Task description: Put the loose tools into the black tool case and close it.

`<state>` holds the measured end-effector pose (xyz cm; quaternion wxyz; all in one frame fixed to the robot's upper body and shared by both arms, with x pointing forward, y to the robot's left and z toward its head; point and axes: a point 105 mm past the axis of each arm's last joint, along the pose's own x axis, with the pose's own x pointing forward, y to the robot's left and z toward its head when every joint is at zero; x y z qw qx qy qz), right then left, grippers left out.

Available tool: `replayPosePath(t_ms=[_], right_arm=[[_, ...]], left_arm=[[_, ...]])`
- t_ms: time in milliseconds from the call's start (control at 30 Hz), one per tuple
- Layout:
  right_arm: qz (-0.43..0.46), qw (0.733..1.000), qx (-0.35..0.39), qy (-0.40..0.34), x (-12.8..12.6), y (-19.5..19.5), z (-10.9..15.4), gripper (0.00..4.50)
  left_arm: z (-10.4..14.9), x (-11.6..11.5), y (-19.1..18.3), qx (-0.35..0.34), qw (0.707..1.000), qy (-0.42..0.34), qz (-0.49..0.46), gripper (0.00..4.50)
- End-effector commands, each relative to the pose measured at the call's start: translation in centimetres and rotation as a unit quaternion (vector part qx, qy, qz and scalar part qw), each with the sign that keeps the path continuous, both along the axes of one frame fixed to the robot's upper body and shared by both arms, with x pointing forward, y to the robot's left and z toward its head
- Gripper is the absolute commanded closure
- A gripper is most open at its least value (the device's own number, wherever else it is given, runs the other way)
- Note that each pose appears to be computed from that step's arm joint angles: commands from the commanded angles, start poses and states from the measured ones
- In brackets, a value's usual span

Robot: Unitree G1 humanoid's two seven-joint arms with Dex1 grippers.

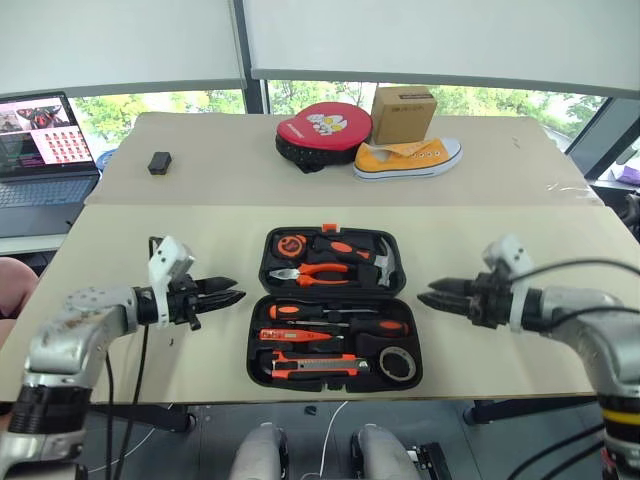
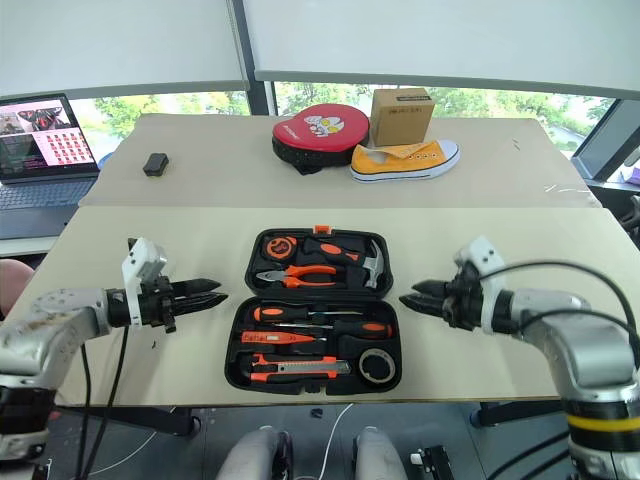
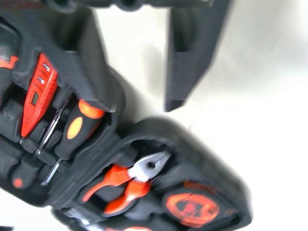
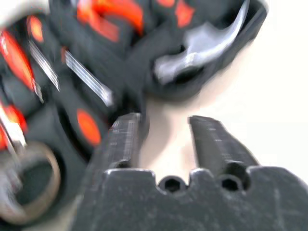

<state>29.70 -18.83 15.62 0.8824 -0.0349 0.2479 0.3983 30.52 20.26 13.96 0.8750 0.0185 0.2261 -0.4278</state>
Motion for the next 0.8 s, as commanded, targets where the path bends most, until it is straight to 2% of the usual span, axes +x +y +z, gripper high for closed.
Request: replayPosePath(t_ms=[33,67,100,267,567,633,733,800], right_arm=[[-0.026,0.994,-0.069,0.076,1.0,0.7,0.8,0.64],[-0.037,0.992,-0.086,0.088,1.5,0.8,0.7,0.52],[-0.043,0.991,-0.092,0.089,2.1,1.0,0.8,0.02],[-0.077,0.985,-0.13,0.083,4.8,1.1,0.5,0.02],[-0.084,0.98,-0.144,0.112,6.2,1.6,-1.0,0.02],[-0.087,0.979,-0.147,0.115,6.5,1.8,-1.3,0.54],[-0.09,0.976,-0.151,0.132,6.6,1.8,-1.9,1.47],[-0.088,0.973,-0.155,0.146,6.5,1.8,-2.2,2.09]], left_arm=[[0.8,1.8,-0.2,0.075,0.995,0.05,0.042,1.01],[1.1,2.5,-0.6,0.073,0.995,0.05,0.055,0.88],[1.4,3.2,-1.1,0.065,0.994,0.056,0.069,0.32],[1.3,4.7,-2.9,0.067,0.992,0.063,0.085,0.32],[-0.2,5.4,-4.1,0.071,0.99,0.074,0.094,0.32],[-0.4,5.5,-4.2,0.071,0.99,0.073,0.095,0.3],[-0.6,5.6,-4.4,0.068,0.99,0.074,0.1,1.05],[-0.4,5.8,-4.3,0.064,0.99,0.071,0.106,1.81]])
